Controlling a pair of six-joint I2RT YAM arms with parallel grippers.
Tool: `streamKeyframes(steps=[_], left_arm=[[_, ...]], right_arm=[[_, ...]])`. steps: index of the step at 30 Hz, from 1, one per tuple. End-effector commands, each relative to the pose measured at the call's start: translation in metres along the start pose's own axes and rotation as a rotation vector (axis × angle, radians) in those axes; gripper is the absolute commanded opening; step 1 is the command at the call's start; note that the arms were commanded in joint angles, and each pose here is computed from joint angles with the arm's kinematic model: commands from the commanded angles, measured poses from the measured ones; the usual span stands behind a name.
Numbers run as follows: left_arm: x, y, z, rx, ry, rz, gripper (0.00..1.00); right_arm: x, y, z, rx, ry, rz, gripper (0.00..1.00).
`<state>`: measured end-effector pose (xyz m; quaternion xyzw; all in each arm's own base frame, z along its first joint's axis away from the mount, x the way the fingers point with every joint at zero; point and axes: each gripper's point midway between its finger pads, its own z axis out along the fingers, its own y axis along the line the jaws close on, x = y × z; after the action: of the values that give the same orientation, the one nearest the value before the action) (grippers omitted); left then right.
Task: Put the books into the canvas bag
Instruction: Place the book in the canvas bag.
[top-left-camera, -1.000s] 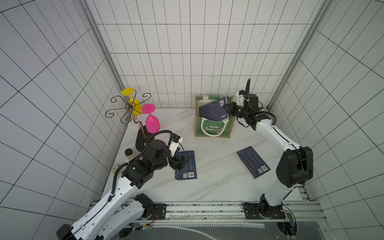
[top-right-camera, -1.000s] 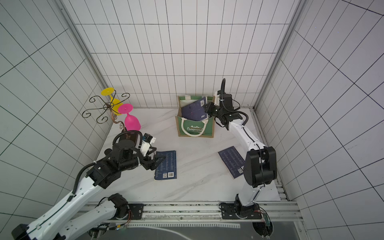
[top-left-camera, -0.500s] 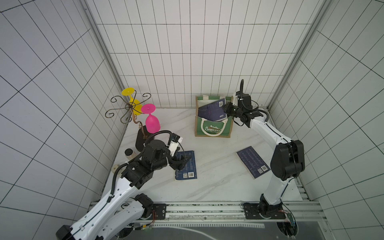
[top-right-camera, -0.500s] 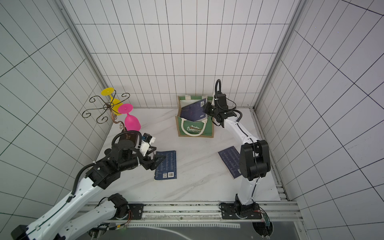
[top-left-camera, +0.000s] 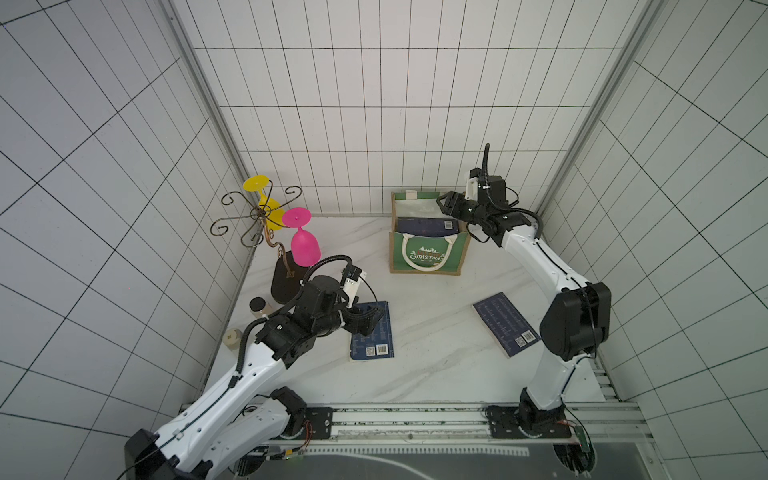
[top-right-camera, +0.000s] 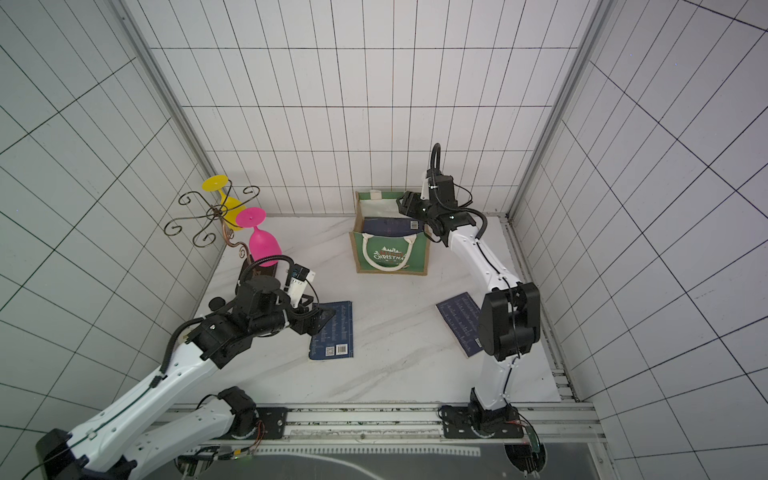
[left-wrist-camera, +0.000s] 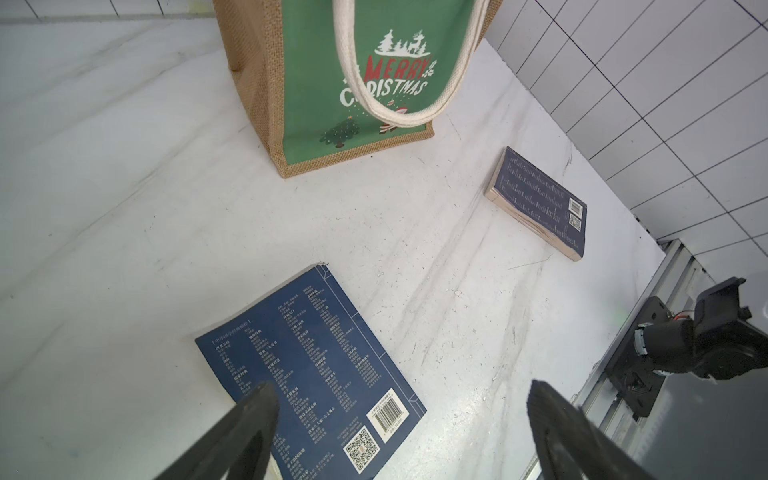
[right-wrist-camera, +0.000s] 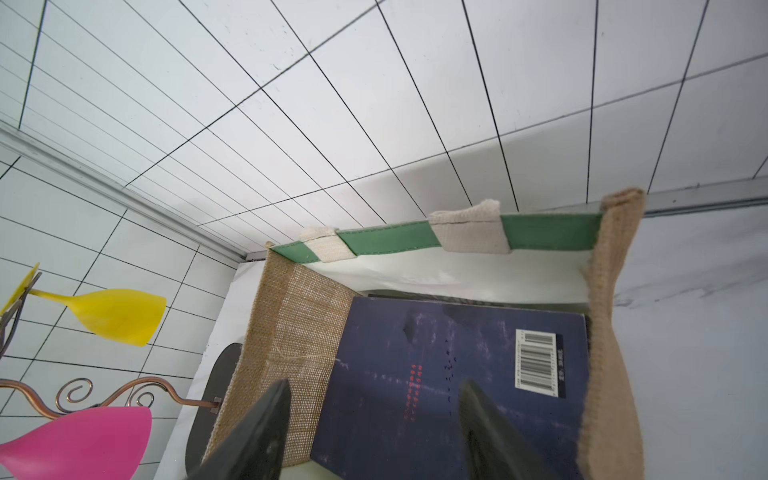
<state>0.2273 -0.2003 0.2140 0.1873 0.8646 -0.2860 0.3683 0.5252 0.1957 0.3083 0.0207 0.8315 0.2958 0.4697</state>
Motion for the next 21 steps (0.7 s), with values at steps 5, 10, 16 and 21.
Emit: streamKeyframes(steps=[5, 10, 16, 21], left_arm=[[0.011, 0.021, 0.018, -0.060, -0.029, -0.192, 0.93], [0.015, 0.046, 0.018, -0.126, -0.054, -0.275, 0.97], [0.030, 0.077, 0.025, -0.133, -0.037, -0.398, 0.97], [0.043, 0.095, 0.034, -0.173, 0.000, -0.464, 0.97]], right_arm=[[-0.013, 0.063, -0.055, -0.127, -0.025, -0.197, 0.97], [0.021, 0.070, -0.084, -0.171, 0.023, -0.249, 0.98], [0.073, 0.075, -0.118, -0.232, 0.067, -0.286, 0.98], [0.139, 0.071, -0.126, -0.290, 0.129, -0.264, 0.98]])
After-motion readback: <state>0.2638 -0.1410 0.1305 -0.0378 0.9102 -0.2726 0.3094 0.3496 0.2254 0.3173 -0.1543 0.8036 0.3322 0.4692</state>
